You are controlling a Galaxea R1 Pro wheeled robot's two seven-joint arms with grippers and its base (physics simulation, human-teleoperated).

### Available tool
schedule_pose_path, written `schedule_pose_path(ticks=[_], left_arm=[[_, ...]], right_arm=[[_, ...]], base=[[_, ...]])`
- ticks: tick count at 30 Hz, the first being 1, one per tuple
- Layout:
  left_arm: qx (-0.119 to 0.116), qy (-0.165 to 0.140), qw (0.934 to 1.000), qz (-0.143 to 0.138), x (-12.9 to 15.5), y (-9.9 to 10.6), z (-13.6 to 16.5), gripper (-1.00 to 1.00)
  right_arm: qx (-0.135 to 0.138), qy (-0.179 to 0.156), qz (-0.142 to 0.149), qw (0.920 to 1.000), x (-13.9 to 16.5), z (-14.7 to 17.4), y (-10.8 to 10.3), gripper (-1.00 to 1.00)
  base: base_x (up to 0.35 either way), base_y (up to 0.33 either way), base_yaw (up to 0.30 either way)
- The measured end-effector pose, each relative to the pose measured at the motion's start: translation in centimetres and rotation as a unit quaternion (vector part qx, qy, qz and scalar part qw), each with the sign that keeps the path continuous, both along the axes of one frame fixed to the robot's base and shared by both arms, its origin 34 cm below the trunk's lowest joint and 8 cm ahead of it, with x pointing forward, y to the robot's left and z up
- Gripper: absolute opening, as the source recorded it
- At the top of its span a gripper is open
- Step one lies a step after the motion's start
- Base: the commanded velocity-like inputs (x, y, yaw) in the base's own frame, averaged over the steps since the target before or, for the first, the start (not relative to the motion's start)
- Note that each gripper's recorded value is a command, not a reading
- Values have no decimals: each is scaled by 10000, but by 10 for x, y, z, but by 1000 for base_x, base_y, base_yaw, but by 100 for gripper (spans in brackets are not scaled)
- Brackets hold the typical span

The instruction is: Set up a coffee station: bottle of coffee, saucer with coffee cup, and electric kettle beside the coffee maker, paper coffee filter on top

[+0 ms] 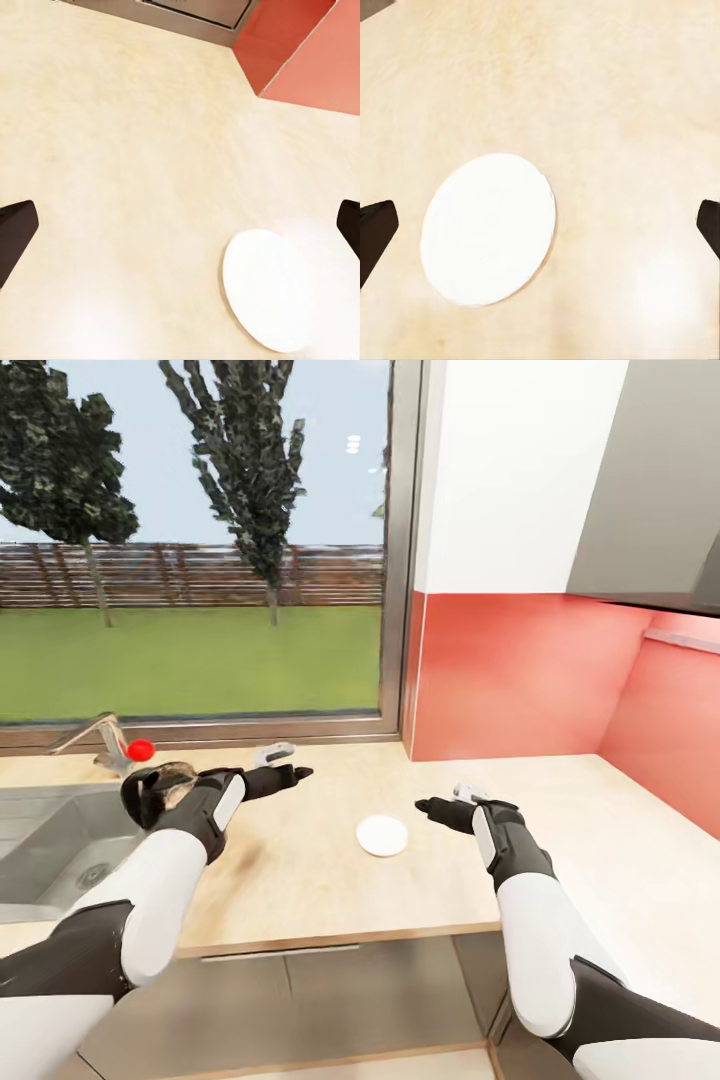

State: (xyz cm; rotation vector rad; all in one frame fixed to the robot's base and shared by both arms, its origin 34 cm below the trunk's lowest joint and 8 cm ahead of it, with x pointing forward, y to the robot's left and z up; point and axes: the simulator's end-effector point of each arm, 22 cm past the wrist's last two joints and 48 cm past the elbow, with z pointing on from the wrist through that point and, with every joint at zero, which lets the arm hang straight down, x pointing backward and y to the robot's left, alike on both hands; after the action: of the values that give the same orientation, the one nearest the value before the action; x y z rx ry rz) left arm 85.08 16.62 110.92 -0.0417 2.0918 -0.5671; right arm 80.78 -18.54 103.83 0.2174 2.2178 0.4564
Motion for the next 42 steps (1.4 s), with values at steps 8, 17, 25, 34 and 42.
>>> schedule_pose_path(ticks=[8, 17, 25, 34, 42], left_arm=[[6, 35, 10000, 9, -3, 1, -6, 100], [23, 209, 9998, -2, -9, 3, -24, 100], [-36, 625, 9980, -111, -32, -3, -63, 100], [-220, 915, 9954, -186, -47, 9, -83, 100], [-697, 1089, 9891, -704, -66, -13, -86, 100]], right_arm=[[-5, -11, -6, 10000, 0, 1, -1, 100], [53, 72, -8, 10000, -3, -6, 0, 100], [31, 40, -66, 10000, 0, 5, -5, 100], [214, 388, 159, 9989, -16, -17, 9, 100], [1440, 1825, 1318, 9636, -89, -63, 92, 100]], base=[[337, 0, -86], [225, 0, -3], [0, 0, 0], [0, 0, -16], [0, 0, -184]])
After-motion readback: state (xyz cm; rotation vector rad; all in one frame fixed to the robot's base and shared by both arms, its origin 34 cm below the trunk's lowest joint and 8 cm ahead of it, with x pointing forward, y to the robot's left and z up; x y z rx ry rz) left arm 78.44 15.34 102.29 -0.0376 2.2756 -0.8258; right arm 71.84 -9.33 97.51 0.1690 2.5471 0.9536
